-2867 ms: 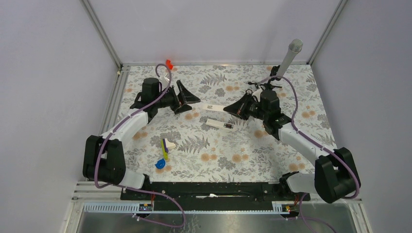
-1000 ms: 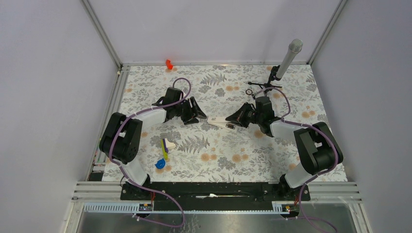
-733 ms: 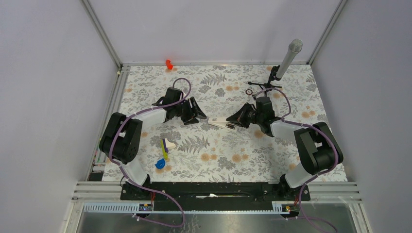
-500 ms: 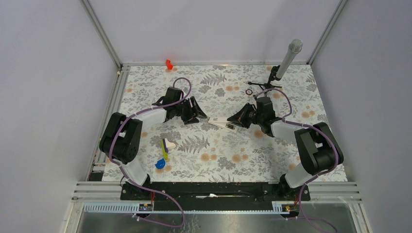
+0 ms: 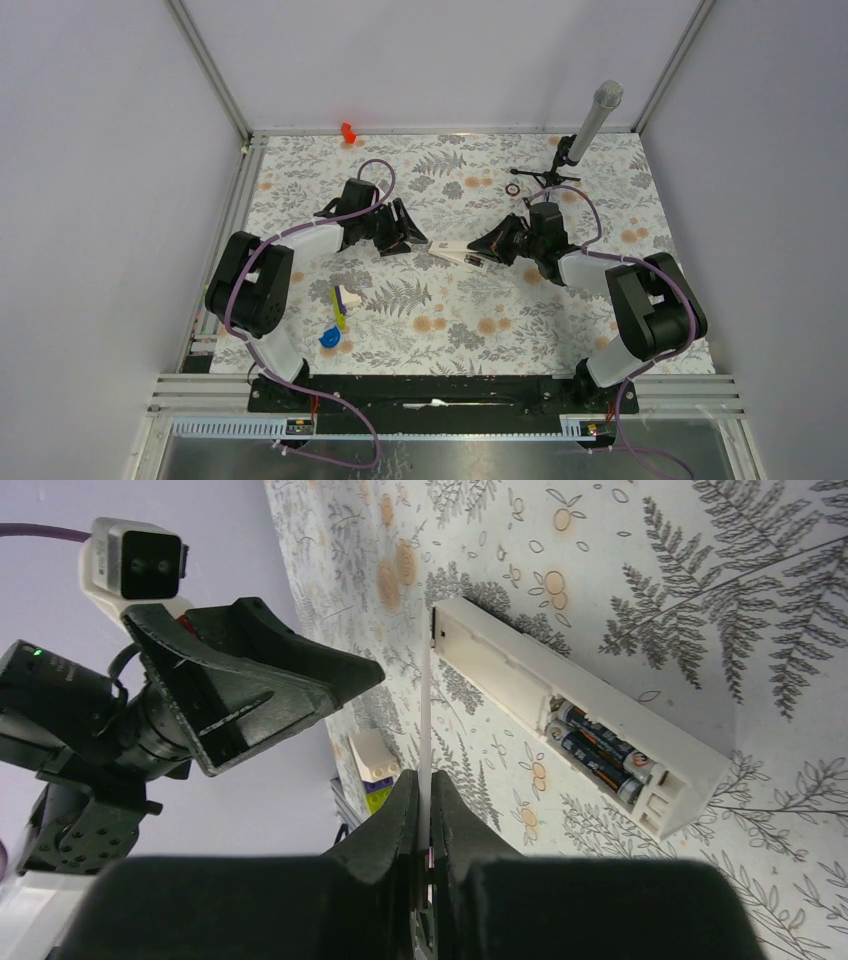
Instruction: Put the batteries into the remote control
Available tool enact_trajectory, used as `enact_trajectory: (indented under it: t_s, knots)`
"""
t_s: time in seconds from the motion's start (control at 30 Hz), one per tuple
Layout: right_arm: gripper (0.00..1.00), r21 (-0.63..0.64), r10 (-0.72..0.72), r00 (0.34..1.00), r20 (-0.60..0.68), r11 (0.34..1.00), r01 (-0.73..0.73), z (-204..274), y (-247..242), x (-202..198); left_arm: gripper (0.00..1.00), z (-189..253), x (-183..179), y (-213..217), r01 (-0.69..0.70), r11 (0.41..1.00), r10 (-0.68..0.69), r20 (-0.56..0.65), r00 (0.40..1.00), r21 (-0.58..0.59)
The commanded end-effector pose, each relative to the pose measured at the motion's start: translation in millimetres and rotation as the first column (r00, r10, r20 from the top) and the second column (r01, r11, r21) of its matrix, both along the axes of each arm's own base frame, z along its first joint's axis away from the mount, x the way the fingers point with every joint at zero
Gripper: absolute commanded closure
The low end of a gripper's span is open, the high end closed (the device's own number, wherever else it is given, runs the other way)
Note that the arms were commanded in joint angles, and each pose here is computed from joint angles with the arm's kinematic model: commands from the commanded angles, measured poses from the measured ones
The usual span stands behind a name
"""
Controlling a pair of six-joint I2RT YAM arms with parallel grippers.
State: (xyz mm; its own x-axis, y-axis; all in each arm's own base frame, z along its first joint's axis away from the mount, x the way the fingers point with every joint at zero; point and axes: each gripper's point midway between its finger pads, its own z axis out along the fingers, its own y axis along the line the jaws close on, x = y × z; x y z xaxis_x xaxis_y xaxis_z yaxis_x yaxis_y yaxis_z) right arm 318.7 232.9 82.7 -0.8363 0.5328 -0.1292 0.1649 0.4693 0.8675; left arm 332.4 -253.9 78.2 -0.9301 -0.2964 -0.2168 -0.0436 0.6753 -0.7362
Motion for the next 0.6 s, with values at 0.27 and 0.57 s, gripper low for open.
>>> enact_trajectory:
  t_s: [0.27, 0.57]
  knots:
    - [1.0, 0.044, -0.031, 0.998, 0.055, 0.999, 0.028, 18, -1, 7, 0.42, 14, 11, -6, 0.01, 1.0, -0.01, 0.059, 0.998, -0.013]
    - [1.0, 0.016, -0.037, 0.999, 0.022, 0.999, 0.037, -1, -4, 6, 0.42, 13, 12, -7, 0.008, 1.0, -0.008, 0.057, 0.998, -0.014]
